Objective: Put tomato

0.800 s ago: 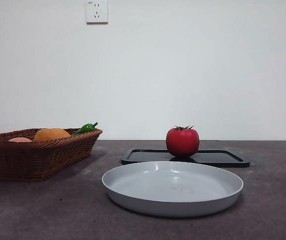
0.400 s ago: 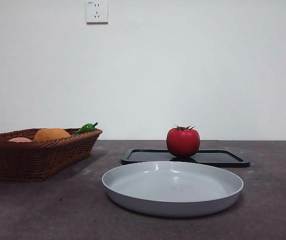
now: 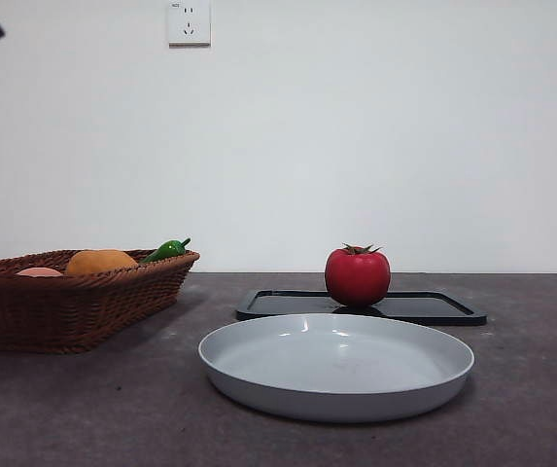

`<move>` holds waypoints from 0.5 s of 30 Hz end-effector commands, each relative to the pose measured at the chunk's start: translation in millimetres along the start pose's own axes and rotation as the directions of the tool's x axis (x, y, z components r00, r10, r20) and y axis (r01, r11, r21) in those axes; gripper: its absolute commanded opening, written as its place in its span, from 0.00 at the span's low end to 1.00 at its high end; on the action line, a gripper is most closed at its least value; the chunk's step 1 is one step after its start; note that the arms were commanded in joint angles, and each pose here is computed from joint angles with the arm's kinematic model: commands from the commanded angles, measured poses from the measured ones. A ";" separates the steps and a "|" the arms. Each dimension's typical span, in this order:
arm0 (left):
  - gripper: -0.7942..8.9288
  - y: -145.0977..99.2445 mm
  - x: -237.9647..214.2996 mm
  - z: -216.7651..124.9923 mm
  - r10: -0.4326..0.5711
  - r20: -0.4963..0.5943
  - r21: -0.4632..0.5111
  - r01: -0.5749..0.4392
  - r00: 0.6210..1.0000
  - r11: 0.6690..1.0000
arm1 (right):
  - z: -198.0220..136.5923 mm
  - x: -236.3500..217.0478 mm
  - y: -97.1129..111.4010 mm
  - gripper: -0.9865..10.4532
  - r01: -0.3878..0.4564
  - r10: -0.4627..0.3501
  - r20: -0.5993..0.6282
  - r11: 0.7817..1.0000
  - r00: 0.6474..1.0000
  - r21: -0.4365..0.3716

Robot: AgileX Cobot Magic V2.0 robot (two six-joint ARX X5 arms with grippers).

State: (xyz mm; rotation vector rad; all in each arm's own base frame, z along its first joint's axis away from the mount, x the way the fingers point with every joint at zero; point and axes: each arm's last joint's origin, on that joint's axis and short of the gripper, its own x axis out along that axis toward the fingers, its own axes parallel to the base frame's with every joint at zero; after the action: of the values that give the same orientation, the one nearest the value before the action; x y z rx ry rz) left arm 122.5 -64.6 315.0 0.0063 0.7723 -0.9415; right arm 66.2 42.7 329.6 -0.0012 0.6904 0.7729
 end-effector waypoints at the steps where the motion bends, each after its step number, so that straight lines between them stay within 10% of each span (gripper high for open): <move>1: 0.09 -1.9 -2.9 5.5 -0.006 0.020 0.023 0.006 1.000 1.000 | 2.2 0.2 0.5 0.09 -0.009 0.009 0.007 1.000 1.000 -0.003; 15: 0.09 -1.9 -2.9 5.9 -0.006 0.023 0.025 0.006 1.000 1.000 | 6.2 0.0 0.4 0.09 0.000 0.001 0.046 1.000 0.999 -0.018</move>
State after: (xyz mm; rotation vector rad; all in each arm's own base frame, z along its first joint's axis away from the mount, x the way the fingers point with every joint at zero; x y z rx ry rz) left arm 122.6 -64.7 315.1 0.0064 0.7711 -0.9416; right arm 68.2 43.5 332.4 -0.0012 0.6511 0.7728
